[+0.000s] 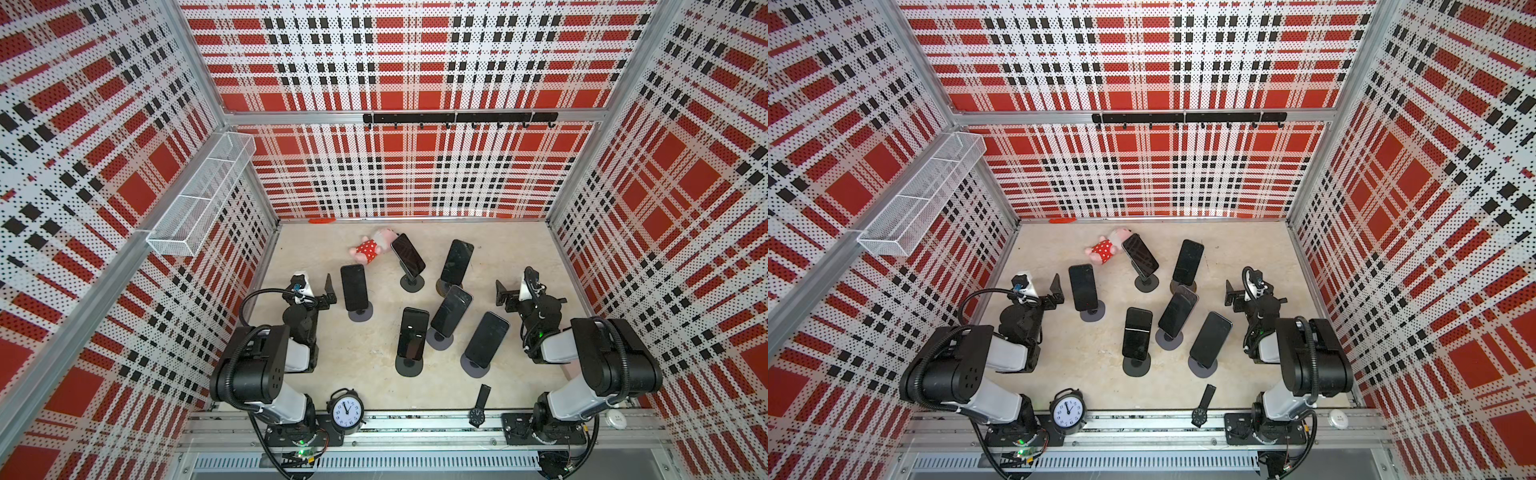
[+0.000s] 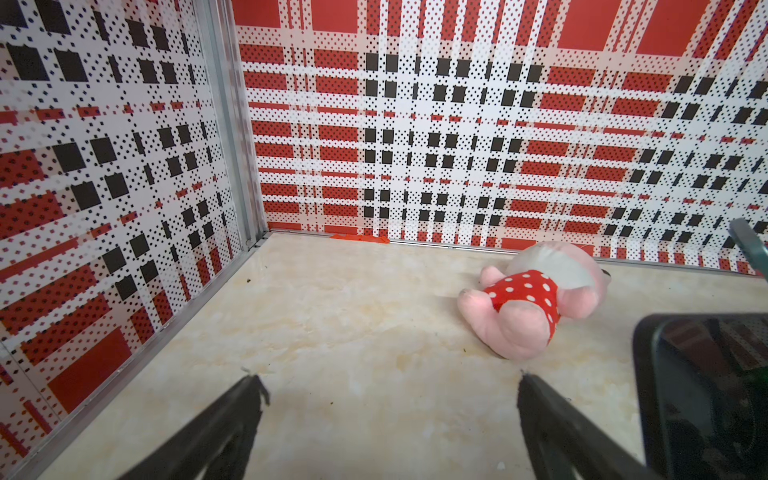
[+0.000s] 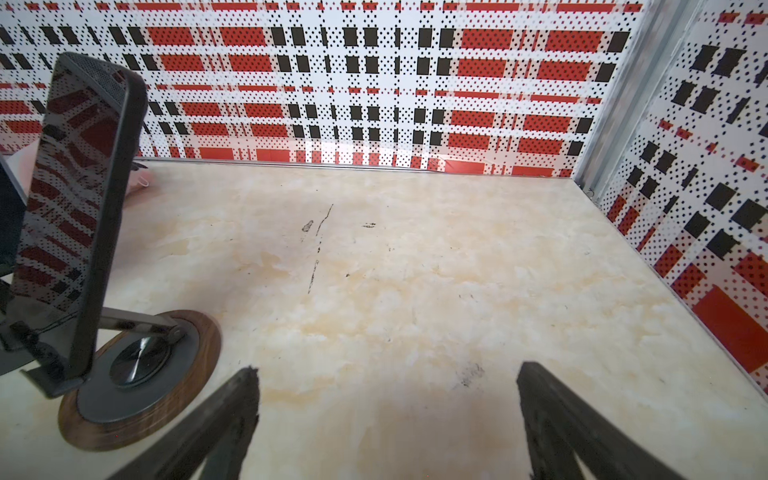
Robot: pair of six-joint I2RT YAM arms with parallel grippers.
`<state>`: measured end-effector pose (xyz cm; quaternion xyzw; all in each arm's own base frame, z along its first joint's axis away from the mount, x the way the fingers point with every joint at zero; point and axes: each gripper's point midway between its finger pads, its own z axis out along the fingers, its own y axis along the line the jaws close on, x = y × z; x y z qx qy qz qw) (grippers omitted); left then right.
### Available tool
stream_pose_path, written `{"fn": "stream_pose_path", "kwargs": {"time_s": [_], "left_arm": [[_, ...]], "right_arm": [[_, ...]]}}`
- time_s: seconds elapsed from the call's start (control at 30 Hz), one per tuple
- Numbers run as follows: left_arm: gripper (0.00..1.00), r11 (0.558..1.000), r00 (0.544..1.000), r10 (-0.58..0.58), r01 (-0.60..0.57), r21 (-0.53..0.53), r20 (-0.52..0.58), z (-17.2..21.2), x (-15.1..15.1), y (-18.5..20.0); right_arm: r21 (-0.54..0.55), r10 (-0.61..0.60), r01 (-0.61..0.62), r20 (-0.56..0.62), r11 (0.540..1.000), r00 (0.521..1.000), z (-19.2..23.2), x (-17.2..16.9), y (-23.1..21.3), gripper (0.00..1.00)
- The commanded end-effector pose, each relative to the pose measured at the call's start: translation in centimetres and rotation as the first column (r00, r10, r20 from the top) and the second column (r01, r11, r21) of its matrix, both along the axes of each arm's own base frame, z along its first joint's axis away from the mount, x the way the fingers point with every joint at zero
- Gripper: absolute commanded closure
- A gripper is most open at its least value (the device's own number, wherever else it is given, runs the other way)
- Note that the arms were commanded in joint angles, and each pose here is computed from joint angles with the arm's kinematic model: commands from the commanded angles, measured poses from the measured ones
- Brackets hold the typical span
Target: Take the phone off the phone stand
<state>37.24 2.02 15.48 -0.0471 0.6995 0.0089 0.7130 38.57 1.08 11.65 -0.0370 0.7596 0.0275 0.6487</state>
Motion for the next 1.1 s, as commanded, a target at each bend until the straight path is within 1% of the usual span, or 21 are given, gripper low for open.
{"fn": "stream_pose_path", "kwargs": {"time_s": [0.0, 0.13, 0.27, 0.37, 0.47, 0.53, 0.63, 0.7, 0.77, 0.83, 0.87, 0.93, 1.0, 1.03, 1.07], "left_arm": [[0.02, 0.999, 0.999, 0.043, -0.043, -0.020, 0.019, 0.4, -0.1, 0.8], [0.02, 0.995, 0.995, 0.081, -0.077, -0.056, 0.061, 0.9, -1.3, 1.8], [0.02, 0.993, 0.990, 0.094, -0.086, -0.079, 0.101, 1.4, -2.4, 2.3], [0.02, 0.993, 0.990, 0.093, -0.085, -0.082, 0.108, 1.5, -2.6, 2.4], [0.02, 0.990, 0.987, 0.117, -0.106, -0.096, 0.109, 1.6, -2.6, 2.8], [0.02, 0.988, 0.986, 0.128, -0.118, -0.098, 0.106, 1.8, -2.6, 3.0], [0.02, 0.989, 0.988, 0.126, -0.117, -0.091, 0.093, 2.4, -2.2, 3.0], [0.02, 0.987, 0.988, 0.138, -0.132, -0.095, 0.063, 3.0, -1.5, 3.2], [0.02, 0.983, 0.988, 0.151, -0.146, -0.111, 0.038, 3.7, -0.9, 3.5], [0.02, 0.967, 0.981, 0.191, -0.187, -0.171, 0.011, 4.1, -0.6, 4.2], [0.02, 0.959, 0.978, 0.207, -0.205, -0.196, -0.009, 4.1, -0.5, 4.5], [0.02, 0.956, 0.978, 0.208, -0.209, -0.204, -0.027, 4.5, -0.2, 4.5], [0.02, 0.960, 0.981, 0.192, -0.189, -0.208, -0.007, 5.4, -0.3, 4.1], [0.02, 0.961, 0.982, 0.186, -0.180, -0.210, 0.009, 6.0, -0.5, 3.9], [0.02, 0.962, 0.983, 0.185, -0.176, -0.210, 0.023, 6.6, -0.8, 3.7]], "right_arm": [[0.020, -0.066, 0.065, 0.063, 0.998, 0.996, 1.7, -0.1, -1.0, 0.00], [0.043, -0.084, 0.080, 0.109, 0.996, 0.990, 2.3, -1.2, -1.5, 0.00], [0.104, -0.188, 0.174, 0.154, 0.979, 0.970, 3.1, -2.6, -3.5, 0.00], [0.116, -0.215, 0.199, 0.149, 0.973, 0.965, 3.8, -2.6, -4.1, 0.00], [0.127, -0.280, 0.269, 0.083, 0.955, 0.956, 4.0, -2.3, -5.2, 0.00], [0.116, -0.290, 0.281, 0.066, 0.953, 0.955, 4.7, -2.1, -5.4, 0.00], [0.091, -0.268, 0.260, 0.089, 0.961, 0.959, 6.6, -1.7, -5.1, 0.00], [0.073, -0.214, 0.210, 0.047, 0.975, 0.976, 7.6, -0.9, -4.2, 0.00], [0.087, -0.205, 0.205, -0.007, 0.975, 0.979, 8.4, -0.1, -4.0, 0.00], [0.124, -0.246, 0.253, -0.070, 0.959, 0.967, 9.1, 0.9, -4.7, 0.00], [0.123, -0.267, 0.279, -0.111, 0.952, 0.957, 9.3, 1.3, -5.0, 0.00], [0.125, -0.295, 0.310, -0.125, 0.943, 0.947, 10.1, 2.3, -5.6, 0.00], [0.181, -0.313, 0.331, -0.122, 0.926, 0.942, 10.8, 3.1, -6.0, 0.00], [0.224, -0.333, 0.356, -0.134, 0.907, 0.933, 11.0, 3.4, -6.4, 0.00], [0.277, -0.355, 0.388, -0.164, 0.879, 0.920, 10.8, 3.7, -6.8, 0.00]]}}
